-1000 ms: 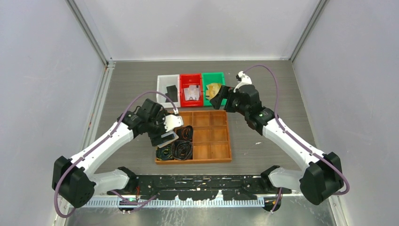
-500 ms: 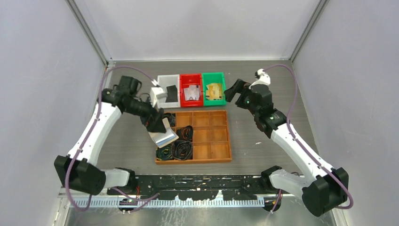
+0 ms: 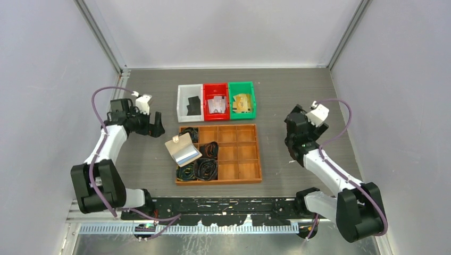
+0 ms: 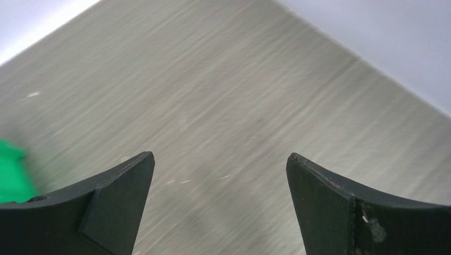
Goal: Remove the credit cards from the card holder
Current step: Place the card holder at the center of the board, then reset both arms
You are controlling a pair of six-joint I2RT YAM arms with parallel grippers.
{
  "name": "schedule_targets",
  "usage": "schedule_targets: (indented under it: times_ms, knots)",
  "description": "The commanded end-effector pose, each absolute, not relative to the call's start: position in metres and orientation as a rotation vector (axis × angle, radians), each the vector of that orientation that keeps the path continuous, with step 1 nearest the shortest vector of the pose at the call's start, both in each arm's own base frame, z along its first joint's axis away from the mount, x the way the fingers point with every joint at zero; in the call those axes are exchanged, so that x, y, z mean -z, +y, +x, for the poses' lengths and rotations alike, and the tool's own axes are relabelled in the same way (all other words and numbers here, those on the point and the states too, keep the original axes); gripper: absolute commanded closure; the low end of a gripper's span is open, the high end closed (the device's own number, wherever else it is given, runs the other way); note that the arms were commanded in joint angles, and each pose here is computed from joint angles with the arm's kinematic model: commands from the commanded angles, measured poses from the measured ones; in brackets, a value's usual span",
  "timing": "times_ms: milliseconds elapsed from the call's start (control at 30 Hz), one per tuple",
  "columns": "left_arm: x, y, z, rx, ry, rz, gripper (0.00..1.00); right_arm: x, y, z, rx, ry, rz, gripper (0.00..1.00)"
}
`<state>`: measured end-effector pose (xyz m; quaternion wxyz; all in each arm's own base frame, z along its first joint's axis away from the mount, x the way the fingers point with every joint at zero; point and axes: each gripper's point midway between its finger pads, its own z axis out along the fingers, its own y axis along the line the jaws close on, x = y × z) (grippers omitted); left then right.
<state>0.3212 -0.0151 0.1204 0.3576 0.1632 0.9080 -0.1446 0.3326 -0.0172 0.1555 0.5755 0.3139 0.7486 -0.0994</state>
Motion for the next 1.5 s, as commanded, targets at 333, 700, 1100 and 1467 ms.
schedule_targets:
  times_ms: [333, 700, 1100, 1467]
  knots:
    - [-0.083, 0.02, 0.409, 0.313, 1.948, -0.077, 0.0, -0.131, -0.118, 0.34, 0.533, 1.534, 0.93, 0.01]
    - [-0.093, 0.02, 0.387, 0.25, 1.777, -0.058, 0.0, -0.105, -0.084, 0.347, 0.332, 1.627, 0.683, 0.01]
    - [-0.078, -0.001, 0.39, 0.131, 1.76, 0.037, 0.0, -0.073, -0.052, 0.377, 0.274, 1.737, 0.44, 0.01]
    - [-0.072, -0.007, 0.395, 0.053, 1.821, 0.052, 0.0, -0.073, -0.06, 0.378, 0.248, 1.736, 0.477, 0.0]
